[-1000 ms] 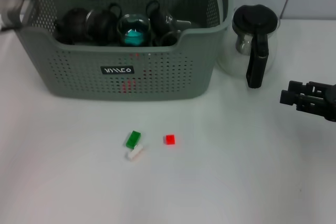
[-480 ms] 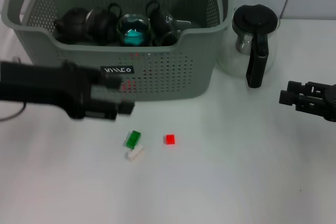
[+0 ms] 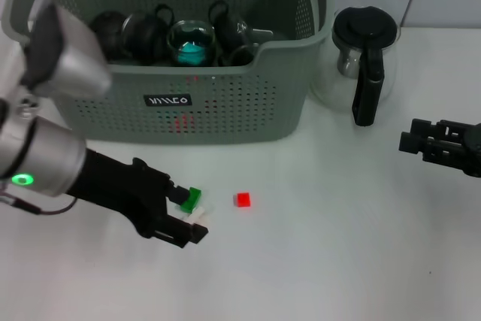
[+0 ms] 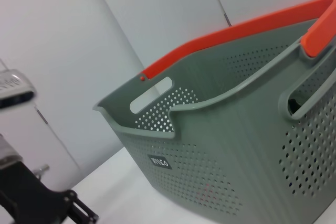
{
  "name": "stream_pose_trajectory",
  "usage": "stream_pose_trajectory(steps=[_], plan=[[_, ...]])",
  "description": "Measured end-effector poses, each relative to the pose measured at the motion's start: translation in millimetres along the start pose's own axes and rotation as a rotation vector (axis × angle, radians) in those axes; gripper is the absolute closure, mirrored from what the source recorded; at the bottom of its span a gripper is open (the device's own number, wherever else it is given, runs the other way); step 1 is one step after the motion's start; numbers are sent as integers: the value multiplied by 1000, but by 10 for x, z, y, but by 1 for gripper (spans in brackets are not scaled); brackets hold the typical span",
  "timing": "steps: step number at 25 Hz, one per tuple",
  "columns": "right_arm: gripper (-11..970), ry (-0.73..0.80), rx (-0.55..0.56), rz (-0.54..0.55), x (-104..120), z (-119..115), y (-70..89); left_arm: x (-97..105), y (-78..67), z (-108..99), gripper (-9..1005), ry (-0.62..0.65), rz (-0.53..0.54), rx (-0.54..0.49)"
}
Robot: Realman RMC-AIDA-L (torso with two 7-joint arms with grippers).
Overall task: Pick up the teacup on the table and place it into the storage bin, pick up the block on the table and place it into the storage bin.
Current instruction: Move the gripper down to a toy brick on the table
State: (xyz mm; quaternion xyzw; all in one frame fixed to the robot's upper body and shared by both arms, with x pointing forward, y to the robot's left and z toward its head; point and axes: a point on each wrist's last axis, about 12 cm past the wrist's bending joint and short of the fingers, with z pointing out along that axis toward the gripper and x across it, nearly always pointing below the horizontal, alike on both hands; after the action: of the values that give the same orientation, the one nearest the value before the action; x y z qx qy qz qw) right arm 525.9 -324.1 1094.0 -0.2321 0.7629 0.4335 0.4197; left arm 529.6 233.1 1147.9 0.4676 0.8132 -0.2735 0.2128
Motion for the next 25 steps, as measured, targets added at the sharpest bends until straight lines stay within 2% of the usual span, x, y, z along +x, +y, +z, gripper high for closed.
stream_pose_trajectory(steps=[7, 13, 17, 25], plan=[[352, -1, 0, 1, 5, 3, 2, -110, 33, 221, 289, 101, -21, -103], [352, -1, 0, 2, 8, 0, 2, -169, -30, 370, 289, 205, 0, -163], [352, 0, 1, 1, 6, -2, 1, -213, -42, 418, 288, 260, -24, -216], [353, 0, 1, -3, -6, 4, -3, -322, -49, 482, 288, 288, -66, -271]])
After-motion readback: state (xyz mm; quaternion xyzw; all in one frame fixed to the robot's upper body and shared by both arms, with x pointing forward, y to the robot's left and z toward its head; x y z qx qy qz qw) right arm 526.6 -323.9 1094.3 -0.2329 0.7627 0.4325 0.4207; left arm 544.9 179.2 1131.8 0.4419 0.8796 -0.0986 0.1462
